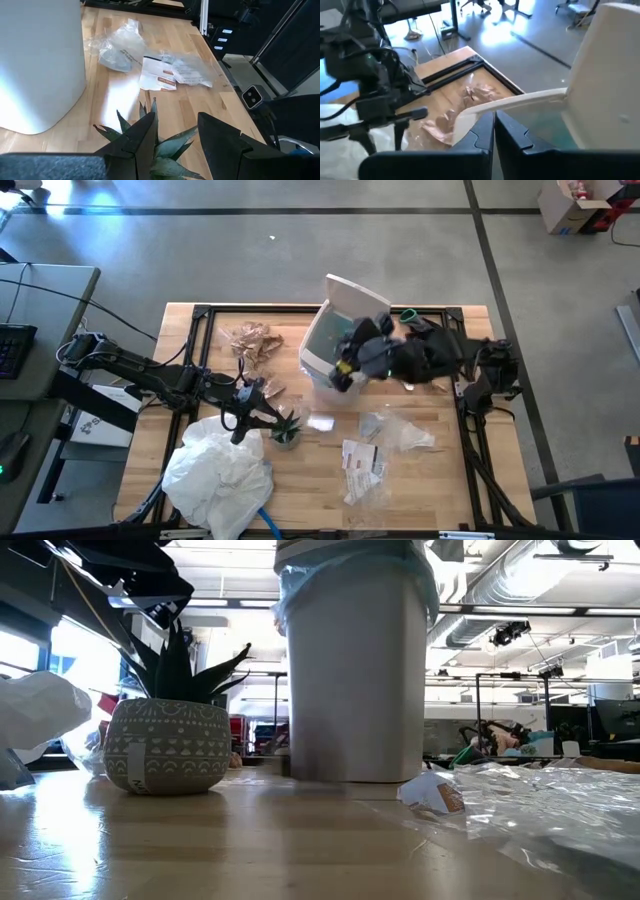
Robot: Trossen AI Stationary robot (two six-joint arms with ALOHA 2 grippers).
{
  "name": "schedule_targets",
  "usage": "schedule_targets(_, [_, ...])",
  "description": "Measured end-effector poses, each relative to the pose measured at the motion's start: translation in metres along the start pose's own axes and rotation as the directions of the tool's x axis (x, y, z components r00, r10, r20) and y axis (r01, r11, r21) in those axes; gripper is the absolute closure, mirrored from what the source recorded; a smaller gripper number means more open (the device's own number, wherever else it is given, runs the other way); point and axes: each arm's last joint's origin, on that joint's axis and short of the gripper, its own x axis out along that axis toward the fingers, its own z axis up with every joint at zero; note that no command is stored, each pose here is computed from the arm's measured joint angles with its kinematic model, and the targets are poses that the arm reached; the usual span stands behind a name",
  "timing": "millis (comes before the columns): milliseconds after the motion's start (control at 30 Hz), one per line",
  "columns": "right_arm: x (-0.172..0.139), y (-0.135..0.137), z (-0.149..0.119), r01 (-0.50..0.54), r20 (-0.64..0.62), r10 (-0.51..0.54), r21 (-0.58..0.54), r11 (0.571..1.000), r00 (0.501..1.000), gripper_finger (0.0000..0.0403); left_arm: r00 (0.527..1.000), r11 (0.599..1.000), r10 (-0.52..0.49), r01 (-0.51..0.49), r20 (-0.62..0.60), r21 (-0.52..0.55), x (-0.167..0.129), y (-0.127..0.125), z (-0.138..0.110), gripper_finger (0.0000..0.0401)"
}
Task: Place trash/remove bag and relplace
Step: Put the white paper into the trash bin
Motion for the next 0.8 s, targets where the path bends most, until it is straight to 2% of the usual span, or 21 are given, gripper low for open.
schedule_targets(100, [0.007, -0.01, 0.0, -0.002, -0.034, 0.002, 0.005, 1.0, 0.999, 0.0403, 1.0, 1.0, 0.001, -0.001, -0.002, -0.005, 0.0, 0.0, 0.0, 0.0268])
schedule_targets(167, [0.008, -0.003, -0.005, -0.037, -0.066, 0.035, -0.031, 0.999, 0.997, 0.0403, 1.0, 1.0, 0.002, -0.002, -0.01, -0.006, 0.0, 0.0, -0.001, 0.0268])
schedule_targets(367, [-0.002, 0.053, -0.045, -0.214, -0.171, 0.179, -0.21, 0.954, 0.969, 0.0403, 0.997, 1.0, 0.028, -0.028, -0.065, -0.007, 0.002, 0.002, -0.007, 0.0268])
schedule_targets(433, [-0.01, 0.071, -0.062, -0.253, -0.198, 0.21, -0.222, 0.942, 0.957, 0.0403, 0.996, 0.999, 0.032, -0.033, -0.083, -0.004, 0.004, 0.002, -0.009, 0.0268])
schedule_targets(600, [-0.004, 0.116, -0.126, -0.28, -0.27, 0.227, -0.18, 0.943, 0.936, 0.0403, 0.994, 0.999, 0.037, -0.034, -0.1, 0.025, 0.01, 0.003, -0.011, 0.0268])
schedule_targets(700, [0.013, 0.135, -0.173, -0.286, -0.322, 0.231, -0.137, 0.948, 0.918, 0.0397, 0.994, 0.999, 0.037, -0.034, -0.1, 0.036, 0.015, 0.003, -0.011, 0.0268])
schedule_targets(800, [0.036, 0.149, -0.216, -0.315, -0.35, 0.271, -0.073, 0.946, 0.897, 0.0369, 0.993, 0.999, 0.039, -0.036, -0.109, 0.036, 0.021, 0.004, -0.013, 0.0268])
